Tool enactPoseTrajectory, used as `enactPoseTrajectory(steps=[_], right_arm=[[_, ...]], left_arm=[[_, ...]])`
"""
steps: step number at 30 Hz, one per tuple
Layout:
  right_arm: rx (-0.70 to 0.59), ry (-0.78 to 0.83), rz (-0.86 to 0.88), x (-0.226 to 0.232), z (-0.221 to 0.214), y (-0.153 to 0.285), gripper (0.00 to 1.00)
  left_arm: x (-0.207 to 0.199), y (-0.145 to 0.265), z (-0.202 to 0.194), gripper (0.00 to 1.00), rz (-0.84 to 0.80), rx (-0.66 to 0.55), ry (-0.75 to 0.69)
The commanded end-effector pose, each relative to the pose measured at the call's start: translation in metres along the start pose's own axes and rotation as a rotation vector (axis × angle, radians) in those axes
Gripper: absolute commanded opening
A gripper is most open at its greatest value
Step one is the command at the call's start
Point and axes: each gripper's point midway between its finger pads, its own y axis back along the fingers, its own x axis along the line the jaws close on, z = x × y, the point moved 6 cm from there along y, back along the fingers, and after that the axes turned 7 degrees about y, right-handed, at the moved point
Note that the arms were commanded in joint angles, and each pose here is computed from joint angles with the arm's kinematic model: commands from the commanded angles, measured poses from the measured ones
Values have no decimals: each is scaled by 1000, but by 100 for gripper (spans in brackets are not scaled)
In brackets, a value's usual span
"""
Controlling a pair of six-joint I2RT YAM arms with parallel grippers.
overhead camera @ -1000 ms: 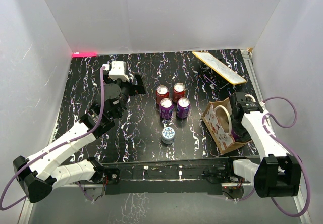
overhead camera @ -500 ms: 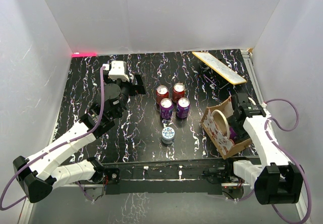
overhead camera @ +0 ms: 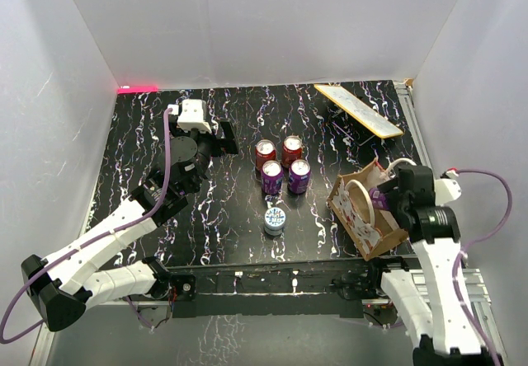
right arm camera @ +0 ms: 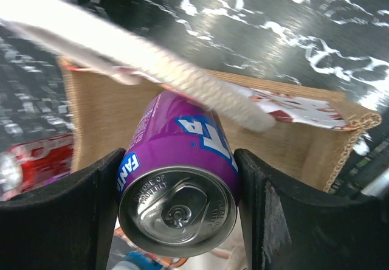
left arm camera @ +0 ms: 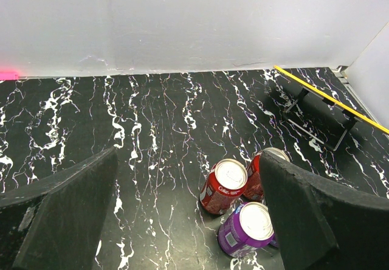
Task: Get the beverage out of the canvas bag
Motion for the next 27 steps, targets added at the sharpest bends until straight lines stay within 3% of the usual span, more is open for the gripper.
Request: enactPoseTrajectory(steps=[1, 9, 17, 21, 27], right_arm=[[-235, -53, 352, 31, 39, 39, 15], [-396, 69, 565, 48, 63, 78, 10], [-453, 295, 855, 94, 77, 109, 9], [-416, 443, 1003, 124, 76, 111, 9], [-273, 658, 1060, 163, 76, 89, 9]], left_arm=[[-4, 6, 18, 97, -21, -43, 34], [-4, 6, 18, 97, -23, -41, 34], [-5, 6, 18, 97, -23, -40, 35], [-4, 6, 18, 97, -24, -41, 35], [-4, 6, 18, 97, -18, -42, 34]])
